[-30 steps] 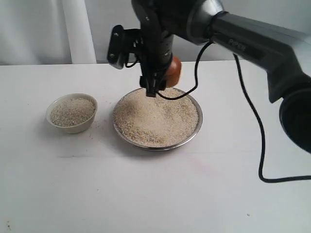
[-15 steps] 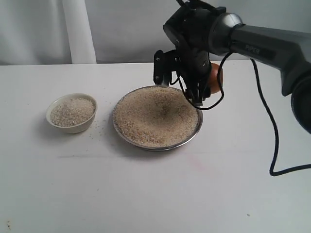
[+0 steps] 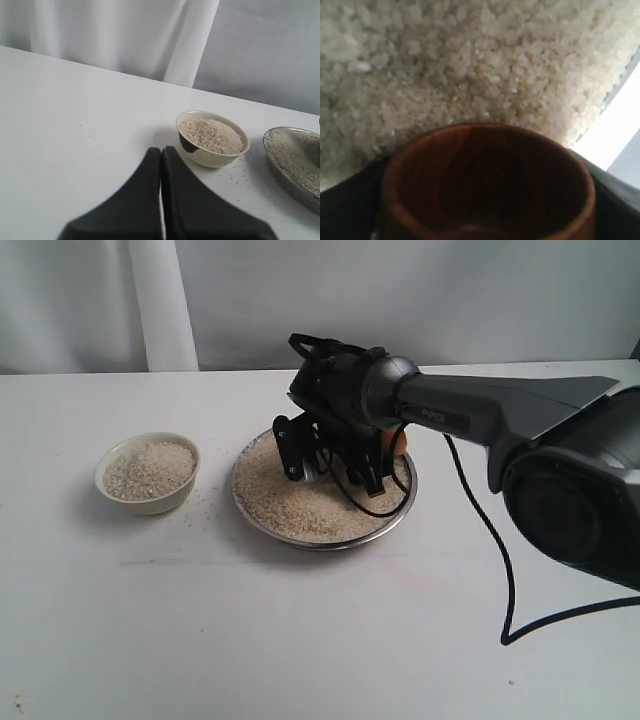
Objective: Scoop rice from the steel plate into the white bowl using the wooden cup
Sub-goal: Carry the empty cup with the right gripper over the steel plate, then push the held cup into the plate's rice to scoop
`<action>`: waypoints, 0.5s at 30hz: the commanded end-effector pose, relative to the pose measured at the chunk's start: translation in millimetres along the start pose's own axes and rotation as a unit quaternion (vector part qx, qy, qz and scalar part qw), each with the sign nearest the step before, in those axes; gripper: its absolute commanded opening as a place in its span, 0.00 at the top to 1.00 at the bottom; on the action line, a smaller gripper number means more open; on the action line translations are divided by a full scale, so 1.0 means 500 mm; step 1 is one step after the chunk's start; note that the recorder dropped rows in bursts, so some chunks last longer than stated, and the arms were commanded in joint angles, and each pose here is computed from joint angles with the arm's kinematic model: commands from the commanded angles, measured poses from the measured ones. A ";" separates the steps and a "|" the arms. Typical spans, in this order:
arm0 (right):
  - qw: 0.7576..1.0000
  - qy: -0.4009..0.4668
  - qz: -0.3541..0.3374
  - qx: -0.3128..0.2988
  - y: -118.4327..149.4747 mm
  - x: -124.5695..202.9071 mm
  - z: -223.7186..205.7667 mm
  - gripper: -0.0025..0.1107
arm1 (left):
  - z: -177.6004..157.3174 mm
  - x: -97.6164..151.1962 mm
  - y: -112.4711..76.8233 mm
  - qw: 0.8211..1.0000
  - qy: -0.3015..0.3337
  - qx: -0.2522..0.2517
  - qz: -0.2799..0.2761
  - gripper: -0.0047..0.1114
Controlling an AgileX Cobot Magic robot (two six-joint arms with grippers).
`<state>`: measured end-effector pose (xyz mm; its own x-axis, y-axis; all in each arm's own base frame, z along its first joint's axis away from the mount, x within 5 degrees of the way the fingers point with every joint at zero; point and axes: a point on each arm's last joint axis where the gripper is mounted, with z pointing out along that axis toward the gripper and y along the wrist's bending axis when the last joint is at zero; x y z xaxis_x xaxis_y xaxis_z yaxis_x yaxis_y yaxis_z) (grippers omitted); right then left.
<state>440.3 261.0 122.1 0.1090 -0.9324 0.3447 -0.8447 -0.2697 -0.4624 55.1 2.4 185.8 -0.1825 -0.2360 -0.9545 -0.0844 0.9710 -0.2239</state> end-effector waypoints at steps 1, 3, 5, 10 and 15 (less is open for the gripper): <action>1.000 -0.017 -0.008 -0.019 0.018 -0.022 0.016 0.98 | -0.002 -0.006 -0.002 1.000 -0.009 0.005 -0.002 0.96; 0.999 -0.042 -0.017 -0.028 0.025 -0.038 0.013 0.98 | -0.002 -0.006 -0.002 1.000 -0.009 0.005 -0.002 0.96; 0.997 -0.065 -0.020 -0.029 0.028 -0.055 0.007 0.98 | -0.002 -0.006 -0.002 1.000 -0.009 0.005 -0.002 0.96; 0.993 -0.104 -0.037 -0.045 0.040 -0.082 -0.005 0.98 | -0.002 -0.006 -0.002 1.000 -0.009 0.005 -0.002 0.96; 0.990 -0.120 -0.054 -0.055 0.047 -0.094 -0.011 0.98 | -0.002 -0.006 -0.002 1.000 -0.009 0.005 -0.002 0.96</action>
<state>421.5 294.3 117.2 0.2994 -0.9258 0.2307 -0.8361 -0.3711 -0.4041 55.1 2.4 185.8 -0.1825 -0.2360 -0.9545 -0.0844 0.9710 -0.2239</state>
